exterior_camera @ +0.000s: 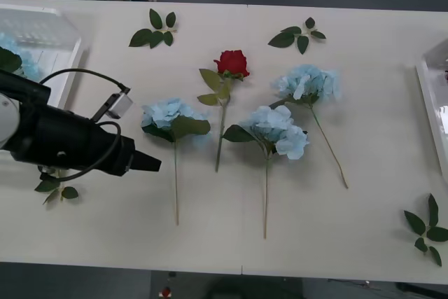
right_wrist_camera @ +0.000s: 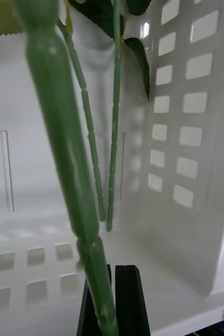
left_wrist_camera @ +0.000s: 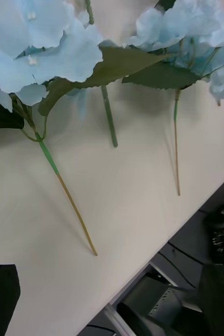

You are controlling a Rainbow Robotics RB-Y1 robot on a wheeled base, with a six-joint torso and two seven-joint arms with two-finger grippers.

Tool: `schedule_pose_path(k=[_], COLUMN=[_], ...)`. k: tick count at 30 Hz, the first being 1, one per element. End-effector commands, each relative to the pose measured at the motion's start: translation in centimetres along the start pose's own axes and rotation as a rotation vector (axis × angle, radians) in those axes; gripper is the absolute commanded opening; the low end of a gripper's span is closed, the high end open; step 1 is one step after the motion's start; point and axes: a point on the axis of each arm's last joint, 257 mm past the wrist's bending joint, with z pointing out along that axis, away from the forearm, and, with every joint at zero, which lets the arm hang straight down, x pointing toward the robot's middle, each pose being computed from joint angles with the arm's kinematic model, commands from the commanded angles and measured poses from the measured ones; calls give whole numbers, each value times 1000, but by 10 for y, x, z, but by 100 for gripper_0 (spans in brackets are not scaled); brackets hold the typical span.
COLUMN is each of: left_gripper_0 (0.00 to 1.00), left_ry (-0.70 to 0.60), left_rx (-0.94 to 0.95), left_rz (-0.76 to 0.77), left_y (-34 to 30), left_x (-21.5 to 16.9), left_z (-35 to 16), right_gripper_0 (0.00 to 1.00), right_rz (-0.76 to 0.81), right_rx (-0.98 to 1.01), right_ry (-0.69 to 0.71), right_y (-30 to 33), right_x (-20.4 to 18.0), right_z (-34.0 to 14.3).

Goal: Put the red flowers into the right box and the blue flowers into the left box

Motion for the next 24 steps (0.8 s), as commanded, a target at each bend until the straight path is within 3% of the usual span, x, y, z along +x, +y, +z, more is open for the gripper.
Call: schedule_pose_path(k=[1,10,11,13,16,24], left_gripper_0=[100,100,100,100,100,100], left_ry=[-8,12,9,9,19,74], left_rx=[-73,-210,-227,-256,-288,-298], left_rz=[54,180,197,221,245,246], left_y=[1,6,6,9,13,25], left_x=[-16,-33,-36,-39,-39,-28], left_z=[4,32,35,39,48,74], right_gripper_0=[0,0,68,86,99,100], right_rz=[0,-31,-34,-46,-54,-81], right_rx=[57,70,69,68,61,34], right_ry=[-41,-69,-74,-78,-83,-90], right_y=[-21,-18,-17,-15,-12,-3], right_x=[-20,-29,-30,-33,-36,-38], right_z=[-15,-12,-12,-11,-11,-10])
